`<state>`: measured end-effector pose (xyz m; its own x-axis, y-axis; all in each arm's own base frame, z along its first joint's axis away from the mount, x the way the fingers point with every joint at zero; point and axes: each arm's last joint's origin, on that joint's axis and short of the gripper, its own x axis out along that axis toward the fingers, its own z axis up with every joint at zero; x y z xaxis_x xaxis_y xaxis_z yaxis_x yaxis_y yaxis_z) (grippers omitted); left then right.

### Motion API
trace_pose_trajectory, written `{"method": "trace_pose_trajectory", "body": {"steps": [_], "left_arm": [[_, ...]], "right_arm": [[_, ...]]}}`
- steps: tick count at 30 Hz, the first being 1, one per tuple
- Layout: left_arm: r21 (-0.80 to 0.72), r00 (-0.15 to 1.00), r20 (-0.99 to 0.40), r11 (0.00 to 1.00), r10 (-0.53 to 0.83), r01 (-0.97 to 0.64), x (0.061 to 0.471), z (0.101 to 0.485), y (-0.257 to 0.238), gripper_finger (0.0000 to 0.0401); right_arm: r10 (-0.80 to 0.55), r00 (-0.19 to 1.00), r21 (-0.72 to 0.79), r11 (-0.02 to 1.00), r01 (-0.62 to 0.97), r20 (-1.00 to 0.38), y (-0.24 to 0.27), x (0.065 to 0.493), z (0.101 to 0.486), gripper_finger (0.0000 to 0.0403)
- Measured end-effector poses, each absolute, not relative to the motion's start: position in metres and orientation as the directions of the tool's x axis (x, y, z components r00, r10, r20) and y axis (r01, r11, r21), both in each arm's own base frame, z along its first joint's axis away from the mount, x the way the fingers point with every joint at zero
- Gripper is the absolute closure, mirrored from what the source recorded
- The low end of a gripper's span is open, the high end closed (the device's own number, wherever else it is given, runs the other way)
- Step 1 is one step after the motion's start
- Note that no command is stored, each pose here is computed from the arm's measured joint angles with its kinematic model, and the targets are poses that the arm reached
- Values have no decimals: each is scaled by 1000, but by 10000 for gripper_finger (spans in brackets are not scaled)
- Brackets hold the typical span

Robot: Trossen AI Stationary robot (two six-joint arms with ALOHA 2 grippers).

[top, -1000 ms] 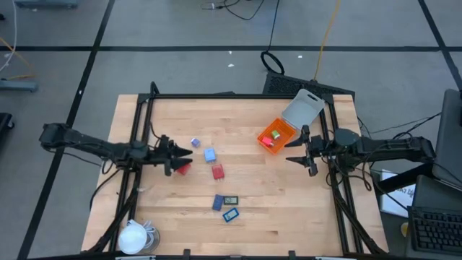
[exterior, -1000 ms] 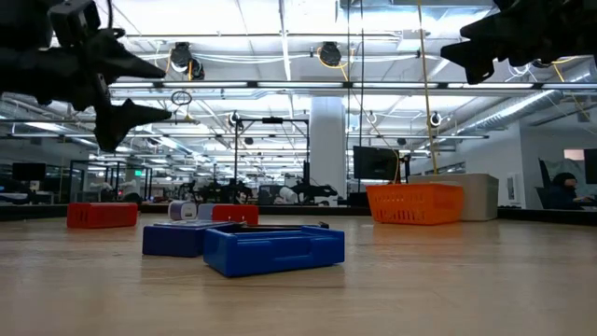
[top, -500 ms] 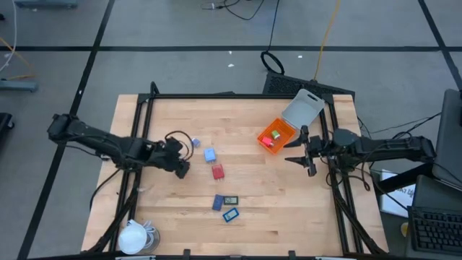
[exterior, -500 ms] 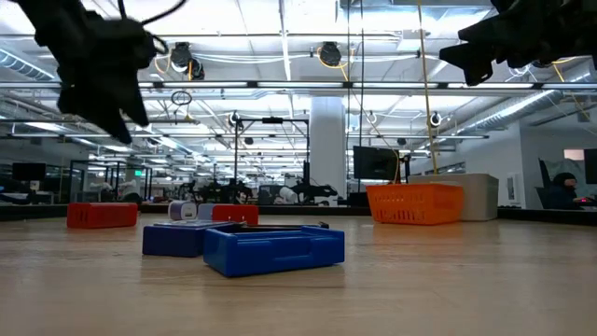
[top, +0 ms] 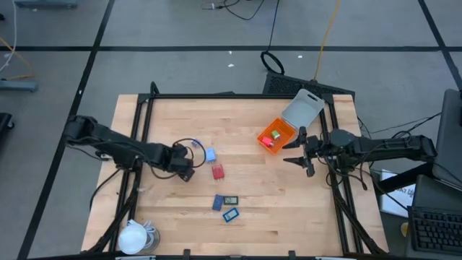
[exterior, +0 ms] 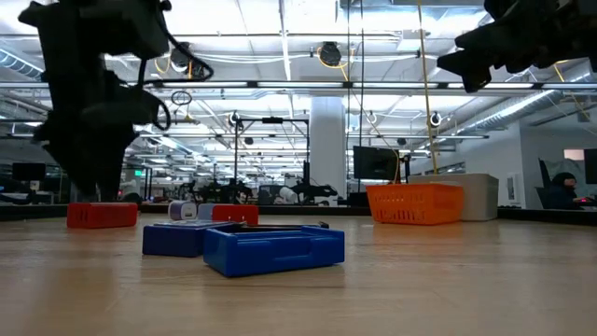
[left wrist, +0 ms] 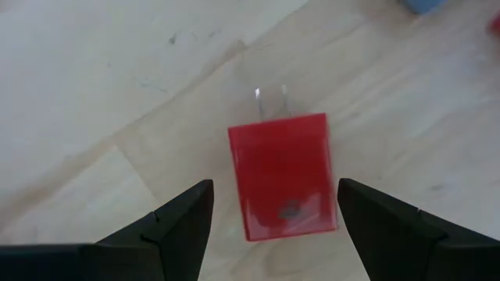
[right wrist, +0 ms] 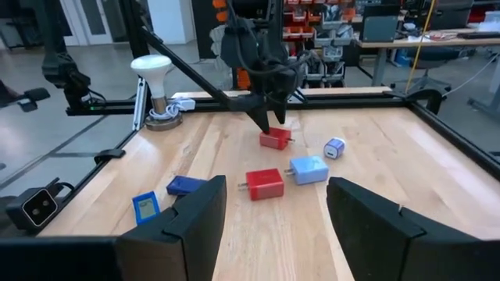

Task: Pick & Place Office items
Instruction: Put the left red charger adapter into the orange bin

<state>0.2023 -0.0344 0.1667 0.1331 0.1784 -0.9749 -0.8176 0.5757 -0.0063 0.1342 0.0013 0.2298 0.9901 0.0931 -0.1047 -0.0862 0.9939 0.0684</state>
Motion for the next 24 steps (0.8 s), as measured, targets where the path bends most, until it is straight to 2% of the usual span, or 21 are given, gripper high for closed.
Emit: {"method": "trace_pose_trajectory", "body": {"steps": [18, 24], "left_arm": [[42, 47, -988, 542, 150, -840, 213, 142, -37, 128], [28, 69, -987, 568, 148, -822, 219, 137, -38, 128]], "right_arm": [[102, 983, 83, 993, -90, -150, 2, 140, 224, 193], [134, 980, 82, 989, -123, -149, 7, 140, 224, 193]]}}
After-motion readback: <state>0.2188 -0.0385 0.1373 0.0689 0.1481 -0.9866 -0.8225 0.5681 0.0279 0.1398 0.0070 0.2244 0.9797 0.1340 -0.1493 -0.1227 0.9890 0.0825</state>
